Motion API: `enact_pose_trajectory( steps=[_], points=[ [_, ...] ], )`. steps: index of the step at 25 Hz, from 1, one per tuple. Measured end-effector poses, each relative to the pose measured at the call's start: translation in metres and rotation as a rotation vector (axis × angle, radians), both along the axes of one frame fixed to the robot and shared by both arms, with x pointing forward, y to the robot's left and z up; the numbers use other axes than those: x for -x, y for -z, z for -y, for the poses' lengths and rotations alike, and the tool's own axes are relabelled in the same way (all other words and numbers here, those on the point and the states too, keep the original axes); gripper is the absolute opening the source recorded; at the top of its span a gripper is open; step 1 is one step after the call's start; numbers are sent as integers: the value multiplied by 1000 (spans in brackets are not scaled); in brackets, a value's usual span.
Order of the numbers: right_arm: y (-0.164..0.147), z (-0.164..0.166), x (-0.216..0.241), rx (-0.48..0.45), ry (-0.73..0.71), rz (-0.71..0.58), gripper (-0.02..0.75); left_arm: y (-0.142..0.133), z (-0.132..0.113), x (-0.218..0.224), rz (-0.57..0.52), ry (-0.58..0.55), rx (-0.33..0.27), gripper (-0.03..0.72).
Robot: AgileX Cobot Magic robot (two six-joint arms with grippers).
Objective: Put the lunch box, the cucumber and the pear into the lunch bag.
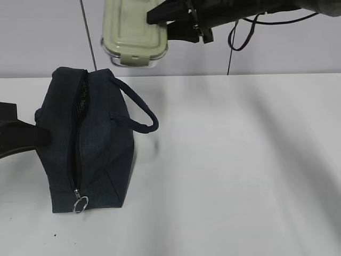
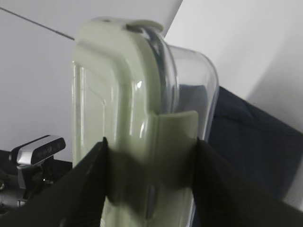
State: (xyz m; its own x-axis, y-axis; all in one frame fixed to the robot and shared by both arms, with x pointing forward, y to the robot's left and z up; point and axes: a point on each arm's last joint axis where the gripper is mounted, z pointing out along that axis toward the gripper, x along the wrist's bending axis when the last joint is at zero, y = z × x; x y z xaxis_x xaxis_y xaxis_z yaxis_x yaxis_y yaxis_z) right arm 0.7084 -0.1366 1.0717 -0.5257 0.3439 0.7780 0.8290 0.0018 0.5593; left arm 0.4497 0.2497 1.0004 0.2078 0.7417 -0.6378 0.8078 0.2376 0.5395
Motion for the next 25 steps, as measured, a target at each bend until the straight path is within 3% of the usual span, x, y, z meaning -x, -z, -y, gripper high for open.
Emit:
enact_pose_trajectory(
  steps=[7,11,21,25],
  points=[
    [-1,-64,28,-9,-149,-5,396,0,0,0,0,-1,-1,-15],
    [1,-83,39,12,-202,-2,396,0,0,0,0,-1,-1,-15],
    [31,-69,37,386,-191,6,396,0,0,0,0,-2,4,-15],
    [35,-65,36,449,-162,-28,396,0,0,0,0,-2,5,-15]
  ],
)
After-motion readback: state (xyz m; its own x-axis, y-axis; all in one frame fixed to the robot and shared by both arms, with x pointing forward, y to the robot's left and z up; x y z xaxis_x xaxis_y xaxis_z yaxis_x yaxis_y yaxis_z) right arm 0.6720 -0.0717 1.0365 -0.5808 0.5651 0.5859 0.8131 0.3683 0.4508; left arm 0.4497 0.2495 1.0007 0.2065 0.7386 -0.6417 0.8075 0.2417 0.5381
